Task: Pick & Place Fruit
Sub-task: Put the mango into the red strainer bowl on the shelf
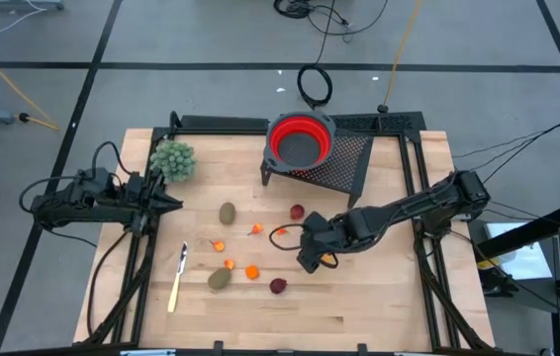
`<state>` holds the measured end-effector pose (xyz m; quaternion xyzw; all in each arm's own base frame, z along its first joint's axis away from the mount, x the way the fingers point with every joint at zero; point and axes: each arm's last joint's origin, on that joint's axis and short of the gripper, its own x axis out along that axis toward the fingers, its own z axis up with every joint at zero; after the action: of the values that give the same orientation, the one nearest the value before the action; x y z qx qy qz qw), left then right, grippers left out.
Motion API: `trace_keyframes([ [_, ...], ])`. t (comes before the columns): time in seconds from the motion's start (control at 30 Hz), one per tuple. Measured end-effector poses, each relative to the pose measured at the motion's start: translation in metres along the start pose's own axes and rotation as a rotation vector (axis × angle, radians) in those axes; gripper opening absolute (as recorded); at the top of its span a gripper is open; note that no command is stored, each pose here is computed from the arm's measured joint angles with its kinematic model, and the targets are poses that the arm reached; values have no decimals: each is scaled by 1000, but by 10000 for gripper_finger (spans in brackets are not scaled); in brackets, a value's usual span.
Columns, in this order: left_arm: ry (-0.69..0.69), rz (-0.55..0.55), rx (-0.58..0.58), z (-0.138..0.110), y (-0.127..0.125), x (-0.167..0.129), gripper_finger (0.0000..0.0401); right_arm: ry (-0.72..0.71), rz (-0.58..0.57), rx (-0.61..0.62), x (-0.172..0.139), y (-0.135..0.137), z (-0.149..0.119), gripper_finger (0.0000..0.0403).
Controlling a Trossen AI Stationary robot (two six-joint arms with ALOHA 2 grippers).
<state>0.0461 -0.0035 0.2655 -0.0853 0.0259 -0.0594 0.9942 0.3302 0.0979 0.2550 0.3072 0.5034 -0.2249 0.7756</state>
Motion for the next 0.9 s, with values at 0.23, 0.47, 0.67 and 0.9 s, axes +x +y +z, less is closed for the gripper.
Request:
trace_keyframes([
  [0.23, 0, 0, -3, 0, 0, 0, 21, 65, -168, 37, 27, -6, -9, 377],
  [0.47, 0, 1, -18, 0, 0, 0, 21, 28, -248, 56, 27, -11, -9, 377],
  [0.67, 0, 1, -18, 0, 0, 0, 21, 52, -283, 69, 46, -26, -15, 377],
  [0.9, 0, 1, -19, 0, 0, 0, 21, 31, -249, 66, 65, -36, -19, 377],
])
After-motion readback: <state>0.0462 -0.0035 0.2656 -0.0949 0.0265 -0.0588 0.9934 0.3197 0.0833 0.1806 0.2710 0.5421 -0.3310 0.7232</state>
